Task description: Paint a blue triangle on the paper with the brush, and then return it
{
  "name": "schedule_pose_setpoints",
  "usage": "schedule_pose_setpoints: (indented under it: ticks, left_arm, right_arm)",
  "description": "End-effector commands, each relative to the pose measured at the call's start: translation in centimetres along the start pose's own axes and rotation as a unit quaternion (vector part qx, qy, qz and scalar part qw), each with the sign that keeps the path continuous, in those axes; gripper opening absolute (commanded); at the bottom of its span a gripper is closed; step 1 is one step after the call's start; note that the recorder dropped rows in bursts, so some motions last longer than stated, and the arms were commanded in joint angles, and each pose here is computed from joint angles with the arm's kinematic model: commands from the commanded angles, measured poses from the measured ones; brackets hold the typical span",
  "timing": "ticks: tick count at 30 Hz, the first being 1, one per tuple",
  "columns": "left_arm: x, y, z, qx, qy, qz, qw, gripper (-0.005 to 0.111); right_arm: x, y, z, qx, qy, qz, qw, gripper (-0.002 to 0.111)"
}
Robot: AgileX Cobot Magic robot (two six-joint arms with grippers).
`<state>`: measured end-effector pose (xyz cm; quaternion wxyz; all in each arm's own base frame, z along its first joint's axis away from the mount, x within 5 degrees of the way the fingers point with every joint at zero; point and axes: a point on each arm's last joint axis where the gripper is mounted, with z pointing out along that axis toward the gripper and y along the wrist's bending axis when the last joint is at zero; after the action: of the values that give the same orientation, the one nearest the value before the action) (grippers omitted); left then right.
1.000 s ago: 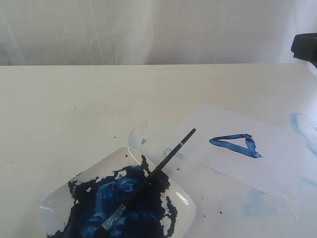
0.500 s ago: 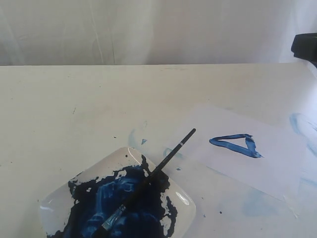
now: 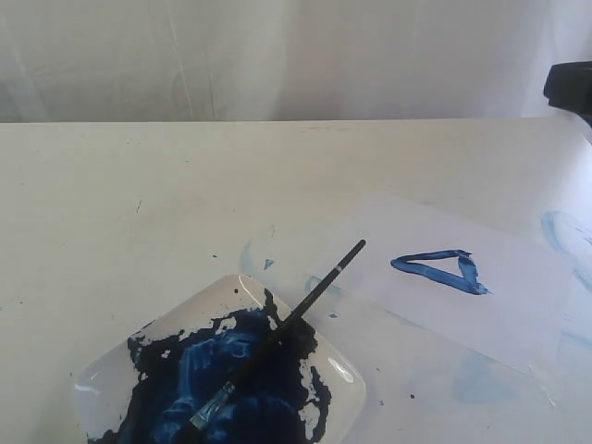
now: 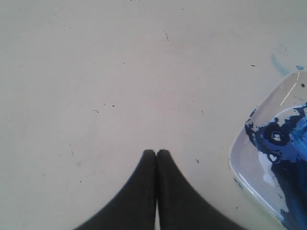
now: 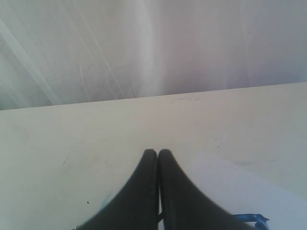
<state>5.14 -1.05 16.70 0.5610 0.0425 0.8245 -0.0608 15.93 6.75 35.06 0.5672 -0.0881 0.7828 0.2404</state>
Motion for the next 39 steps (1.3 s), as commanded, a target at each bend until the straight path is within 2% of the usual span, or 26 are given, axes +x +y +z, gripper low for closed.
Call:
schedule_pose_setpoints:
  ticks: [1, 4, 8, 13, 16, 20, 22, 25, 27, 34, 39]
  left_arm:
    - [0.1, 0.0, 0.0, 0.002, -0.002, -0.008, 1.000, 0.000]
    - [0.1, 0.0, 0.0, 0.002, -0.002, -0.008, 1.000, 0.000]
    - [0.1, 0.0, 0.0, 0.002, -0.002, -0.008, 1.000, 0.000]
    - [0.1, 0.0, 0.0, 0.002, -0.002, -0.008, 1.000, 0.000]
    - [0.1, 0.0, 0.0, 0.002, -0.002, -0.008, 1.000, 0.000]
    - [0.1, 0.0, 0.0, 0.002, -0.002, -0.008, 1.000, 0.000]
    - [0.1, 0.0, 0.0, 0.002, -0.002, -0.008, 1.000, 0.000]
    - [0.1, 0.0, 0.0, 0.003, -0.002, -0.008, 1.000, 0.000]
    - [0.1, 0.0, 0.0, 0.003, -0.002, -0.008, 1.000, 0.000]
    - [0.1, 0.0, 0.0, 0.003, -0.002, -0.008, 1.000, 0.000]
    - [0.1, 0.0, 0.0, 0.003, -0.002, -0.008, 1.000, 0.000]
  right_arm:
    - [-0.2, 0.1, -0.7, 0.001, -0.013, -0.006, 1.000, 0.000]
    - [-0.8, 0.6, -2.5, -0.003, -0.048, -0.020, 0.999, 0.000]
    - [-1.7, 2.1, -8.2, -0.026, -0.149, -0.038, 0.988, 0.000]
    - [-1.7, 3.3, -16.0, -0.034, -0.315, -0.057, 0.947, 0.000]
    - [-1.2, 3.6, -17.8, -0.040, -0.348, -0.061, 0.935, 0.000]
    - [-0.1, 3.2, -16.8, -0.029, -0.321, -0.081, 0.943, 0.000]
    - [1.8, 2.0, -14.9, 0.005, -0.278, -0.100, 0.955, 0.000]
    - [5.5, -0.4, -11.7, 0.057, -0.203, -0.065, 0.975, 0.000]
    - [8.0, -1.7, -10.1, 0.087, -0.157, -0.086, 0.980, 0.000]
    - [14.5, -3.9, -7.3, 0.110, -0.050, -0.092, 0.988, 0.000]
    - [17.6, -4.9, -6.5, 0.117, -0.001, -0.087, 0.989, 0.000]
